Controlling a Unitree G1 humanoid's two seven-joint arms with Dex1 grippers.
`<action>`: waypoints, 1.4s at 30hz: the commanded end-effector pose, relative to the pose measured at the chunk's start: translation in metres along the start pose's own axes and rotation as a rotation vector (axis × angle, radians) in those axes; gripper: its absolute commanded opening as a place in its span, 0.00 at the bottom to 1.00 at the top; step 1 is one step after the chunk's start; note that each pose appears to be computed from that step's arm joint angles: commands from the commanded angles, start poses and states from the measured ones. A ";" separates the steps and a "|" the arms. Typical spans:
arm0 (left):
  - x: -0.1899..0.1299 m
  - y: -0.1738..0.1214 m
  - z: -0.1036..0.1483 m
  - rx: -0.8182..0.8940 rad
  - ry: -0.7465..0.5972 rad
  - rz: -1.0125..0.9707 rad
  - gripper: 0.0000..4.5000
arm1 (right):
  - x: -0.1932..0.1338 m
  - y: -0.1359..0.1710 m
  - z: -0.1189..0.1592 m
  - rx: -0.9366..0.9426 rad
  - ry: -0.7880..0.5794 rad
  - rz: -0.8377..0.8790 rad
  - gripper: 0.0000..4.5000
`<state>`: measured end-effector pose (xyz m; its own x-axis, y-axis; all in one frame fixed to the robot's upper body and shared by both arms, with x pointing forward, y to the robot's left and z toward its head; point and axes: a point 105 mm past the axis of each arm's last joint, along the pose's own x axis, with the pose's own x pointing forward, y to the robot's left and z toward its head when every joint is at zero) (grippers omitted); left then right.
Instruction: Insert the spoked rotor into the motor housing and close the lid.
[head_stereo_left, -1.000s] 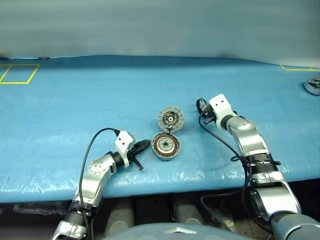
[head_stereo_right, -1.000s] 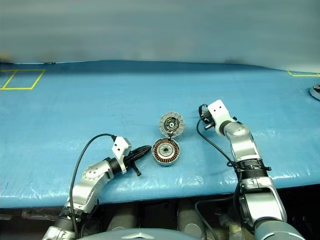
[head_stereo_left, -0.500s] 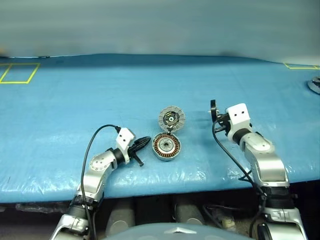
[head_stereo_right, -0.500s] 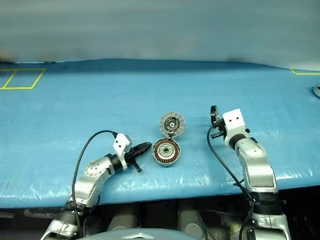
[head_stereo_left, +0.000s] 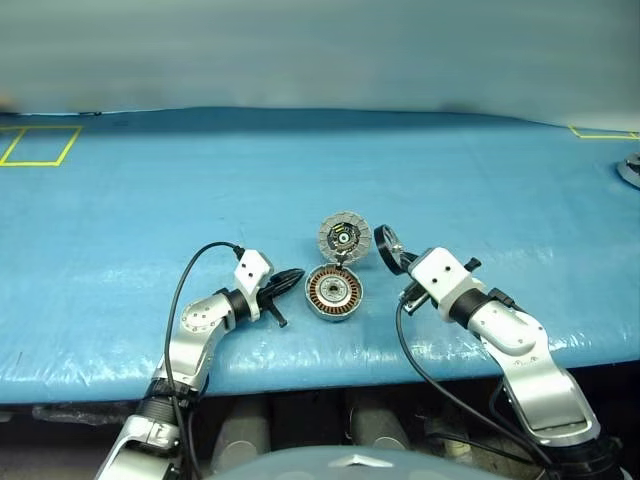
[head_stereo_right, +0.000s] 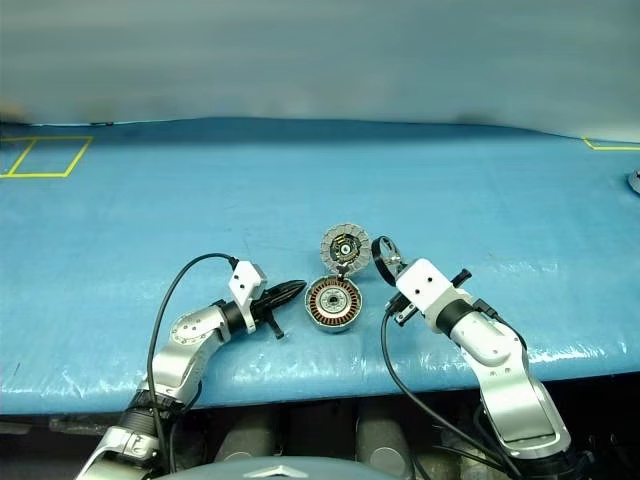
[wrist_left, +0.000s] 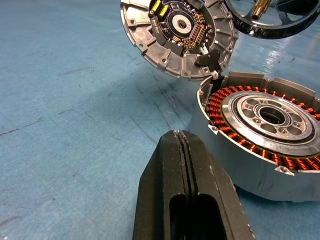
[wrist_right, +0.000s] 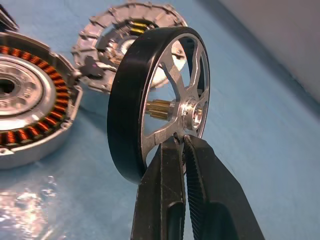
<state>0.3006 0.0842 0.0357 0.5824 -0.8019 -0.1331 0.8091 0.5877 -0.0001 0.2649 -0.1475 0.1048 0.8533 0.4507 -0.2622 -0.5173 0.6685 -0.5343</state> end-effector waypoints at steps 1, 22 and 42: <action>0.005 -0.003 0.009 0.020 -0.023 -0.049 0.00 | -0.009 0.001 0.022 -0.051 -0.060 0.015 0.03; -0.009 -0.013 0.018 0.148 -0.019 -0.215 0.00 | -0.002 0.030 0.025 -0.060 -0.079 0.151 0.03; -0.016 -0.028 0.015 0.144 -0.003 -0.287 0.00 | -0.003 0.038 0.012 -0.175 -0.029 0.199 0.03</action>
<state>0.2711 0.0845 0.0439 0.3436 -0.9237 -0.1692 0.9390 0.3348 0.0788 0.2432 -0.1174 0.0907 0.7338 0.5743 -0.3629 -0.6599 0.4757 -0.5816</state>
